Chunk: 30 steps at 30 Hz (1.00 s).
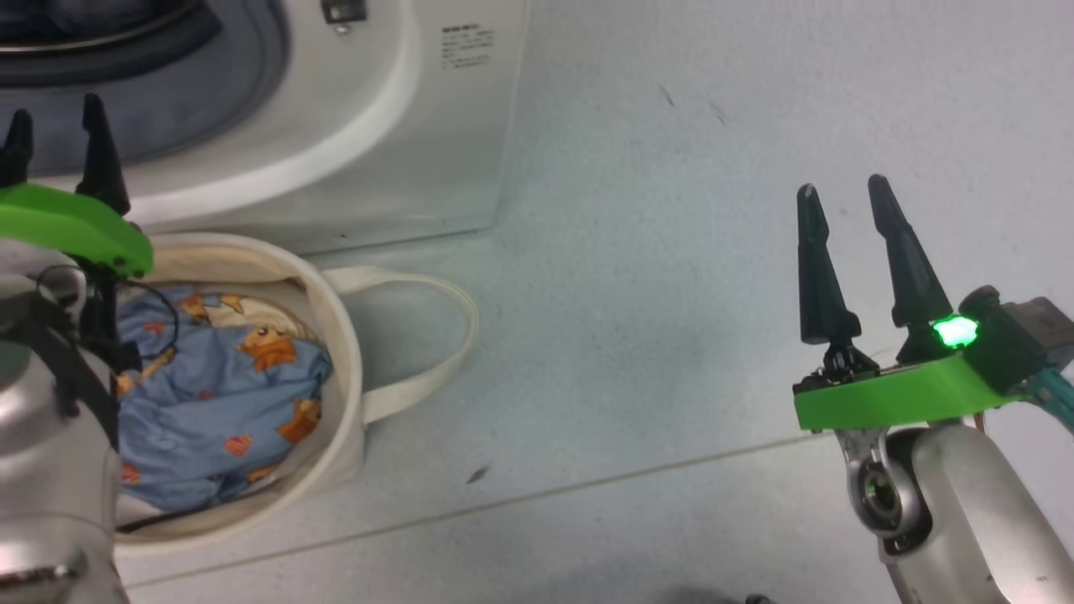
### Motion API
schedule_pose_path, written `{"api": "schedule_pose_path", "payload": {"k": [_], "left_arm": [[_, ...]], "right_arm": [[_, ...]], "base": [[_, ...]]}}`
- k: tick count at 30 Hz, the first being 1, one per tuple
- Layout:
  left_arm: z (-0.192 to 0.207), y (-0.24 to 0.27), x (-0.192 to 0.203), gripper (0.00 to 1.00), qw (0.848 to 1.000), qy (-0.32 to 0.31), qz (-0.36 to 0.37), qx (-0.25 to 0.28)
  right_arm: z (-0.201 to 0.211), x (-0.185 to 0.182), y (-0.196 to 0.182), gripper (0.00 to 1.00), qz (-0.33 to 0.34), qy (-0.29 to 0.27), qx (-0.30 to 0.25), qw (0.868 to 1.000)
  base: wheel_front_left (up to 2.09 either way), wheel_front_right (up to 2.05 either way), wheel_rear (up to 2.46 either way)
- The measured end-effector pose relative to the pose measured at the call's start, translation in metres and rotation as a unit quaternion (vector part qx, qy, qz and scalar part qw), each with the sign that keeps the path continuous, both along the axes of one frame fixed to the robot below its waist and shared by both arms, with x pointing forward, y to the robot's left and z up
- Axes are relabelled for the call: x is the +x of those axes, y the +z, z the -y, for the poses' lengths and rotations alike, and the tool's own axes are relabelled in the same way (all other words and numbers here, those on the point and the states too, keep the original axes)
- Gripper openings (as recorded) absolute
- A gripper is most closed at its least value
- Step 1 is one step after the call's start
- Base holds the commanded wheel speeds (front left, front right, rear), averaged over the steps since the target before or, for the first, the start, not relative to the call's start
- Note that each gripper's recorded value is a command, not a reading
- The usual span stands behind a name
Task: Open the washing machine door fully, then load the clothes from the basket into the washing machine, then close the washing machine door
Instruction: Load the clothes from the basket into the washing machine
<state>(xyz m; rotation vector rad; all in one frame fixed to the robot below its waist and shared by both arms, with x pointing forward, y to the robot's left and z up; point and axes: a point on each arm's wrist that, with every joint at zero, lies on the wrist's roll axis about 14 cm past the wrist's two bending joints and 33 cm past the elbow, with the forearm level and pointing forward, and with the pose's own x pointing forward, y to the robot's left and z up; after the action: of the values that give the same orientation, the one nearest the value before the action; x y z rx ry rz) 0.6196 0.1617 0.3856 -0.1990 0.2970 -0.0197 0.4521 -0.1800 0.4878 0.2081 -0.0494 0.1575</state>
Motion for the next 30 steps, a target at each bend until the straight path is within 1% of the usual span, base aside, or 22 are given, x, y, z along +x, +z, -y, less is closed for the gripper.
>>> {"api": "schedule_pose_path", "payload": {"k": [2,5,8,11,16,19,22,24,27,30], "left_arm": [[-0.001,0.022,-0.005,1.0,0.999,-0.005,0.037,0.002],[-0.001,0.04,-0.024,1.0,0.997,-0.01,0.071,0.005],[-0.008,0.047,-0.051,1.0,0.996,-0.004,0.084,0.004],[-0.015,0.06,-0.075,1.0,0.994,0.008,0.104,-0.013],[-0.021,0.084,-0.112,1.0,0.99,0.007,0.138,-0.021],[-0.024,0.093,-0.136,1.0,0.989,0.0,0.149,-0.009],[-0.037,0.093,-0.156,1.0,0.989,0.01,0.147,0.006],[-0.046,0.094,-0.167,1.0,0.989,0.026,0.145,0.007],[-0.059,0.103,-0.177,1.0,0.987,0.041,0.157,0.021],[-0.063,0.111,-0.18,1.0,0.985,0.044,0.167,0.029]], "right_arm": [[-0.004,-0.003,0.005,1.0,0.005,0.005,0.005,1.0],[-0.012,-0.008,0.01,1.0,0.008,0.015,0.011,1.0],[-0.018,-0.011,0.022,1.0,0.024,0.025,0.014,0.999],[-0.025,-0.015,0.032,1.0,0.036,0.039,0.013,0.998],[-0.036,-0.027,0.043,1.0,0.047,0.061,0.009,0.997],[-0.043,-0.036,0.047,1.0,0.05,0.075,0.004,0.996],[-0.044,-0.041,0.049,1.0,0.052,0.08,-0.001,0.995],[-0.045,-0.044,0.049,1.0,0.051,0.082,-0.004,0.995],[-0.046,-0.046,0.05,1.0,0.053,0.085,-0.011,0.995],[-0.046,-0.046,0.048,1.0,0.05,0.086,-0.015,0.995]], "base": [[0.0,0.0,0.0],[0.0,0.0,0.0],[0.0,0.0,0.0],[0.0,0.0,0.0],[0.0,0.0,0.0],[0.0,0.0,0.0],[0.0,0.0,0.0],[0.0,0.0,0.0],[0.0,0.0,0.0],[0.0,0.0,0.0]]}}
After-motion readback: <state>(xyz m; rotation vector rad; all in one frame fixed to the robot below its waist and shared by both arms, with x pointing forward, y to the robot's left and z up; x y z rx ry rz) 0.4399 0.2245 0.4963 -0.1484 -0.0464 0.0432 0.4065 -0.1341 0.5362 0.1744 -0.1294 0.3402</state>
